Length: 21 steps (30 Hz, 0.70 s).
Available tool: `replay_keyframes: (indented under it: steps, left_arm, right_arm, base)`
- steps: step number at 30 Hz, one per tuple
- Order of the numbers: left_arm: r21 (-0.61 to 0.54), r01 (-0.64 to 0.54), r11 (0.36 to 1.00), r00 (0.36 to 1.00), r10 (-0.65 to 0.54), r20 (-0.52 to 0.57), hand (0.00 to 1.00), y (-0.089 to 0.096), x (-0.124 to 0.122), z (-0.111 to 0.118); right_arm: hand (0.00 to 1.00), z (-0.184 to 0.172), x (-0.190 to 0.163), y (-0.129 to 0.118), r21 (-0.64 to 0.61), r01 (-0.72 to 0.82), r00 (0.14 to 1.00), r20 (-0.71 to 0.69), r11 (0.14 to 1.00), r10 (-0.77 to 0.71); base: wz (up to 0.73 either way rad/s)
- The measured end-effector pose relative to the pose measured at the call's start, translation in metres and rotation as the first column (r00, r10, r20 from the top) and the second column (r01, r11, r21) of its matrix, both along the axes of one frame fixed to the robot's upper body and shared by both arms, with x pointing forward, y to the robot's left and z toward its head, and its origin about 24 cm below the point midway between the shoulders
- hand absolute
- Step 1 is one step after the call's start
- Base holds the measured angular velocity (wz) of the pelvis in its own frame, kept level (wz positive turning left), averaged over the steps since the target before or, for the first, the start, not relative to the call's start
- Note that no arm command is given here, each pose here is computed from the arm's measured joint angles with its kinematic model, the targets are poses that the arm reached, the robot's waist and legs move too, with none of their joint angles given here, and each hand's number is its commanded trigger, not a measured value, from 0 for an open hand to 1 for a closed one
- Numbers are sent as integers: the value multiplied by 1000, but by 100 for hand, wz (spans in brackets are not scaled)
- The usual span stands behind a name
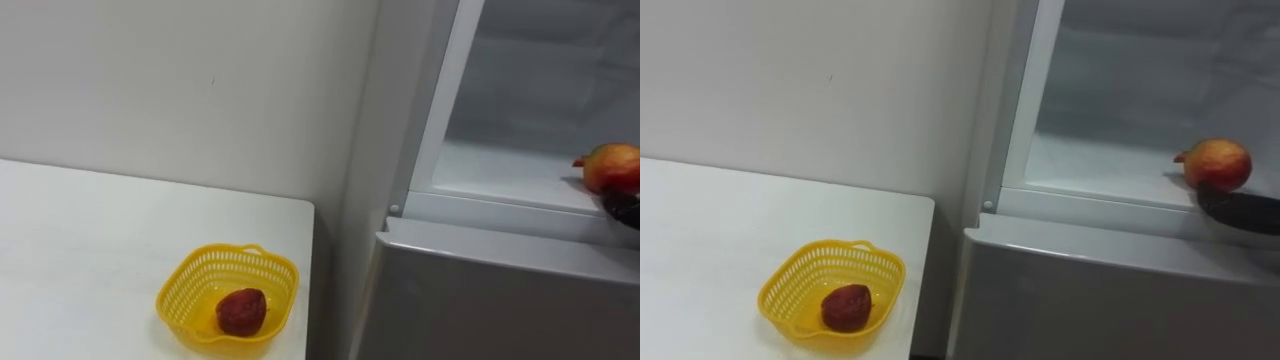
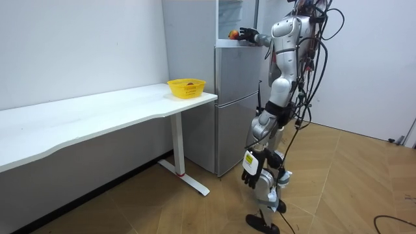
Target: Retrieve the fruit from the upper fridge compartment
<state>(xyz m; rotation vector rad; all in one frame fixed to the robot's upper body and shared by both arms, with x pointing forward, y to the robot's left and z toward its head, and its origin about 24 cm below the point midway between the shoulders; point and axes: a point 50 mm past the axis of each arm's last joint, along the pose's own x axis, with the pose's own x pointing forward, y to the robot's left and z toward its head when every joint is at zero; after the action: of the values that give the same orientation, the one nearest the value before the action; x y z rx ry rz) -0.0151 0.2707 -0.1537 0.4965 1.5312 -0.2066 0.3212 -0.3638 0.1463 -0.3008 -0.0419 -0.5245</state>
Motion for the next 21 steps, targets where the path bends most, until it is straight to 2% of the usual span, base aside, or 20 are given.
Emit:
replay_keyframes:
  steps: [21]
  left_arm:
    - [34,4,999,1000,-5,19,0,4,2,1]
  right_arm:
    - [0,-2,-1,-4,37,-35,999,-15,999,36]
  base:
    - [0]
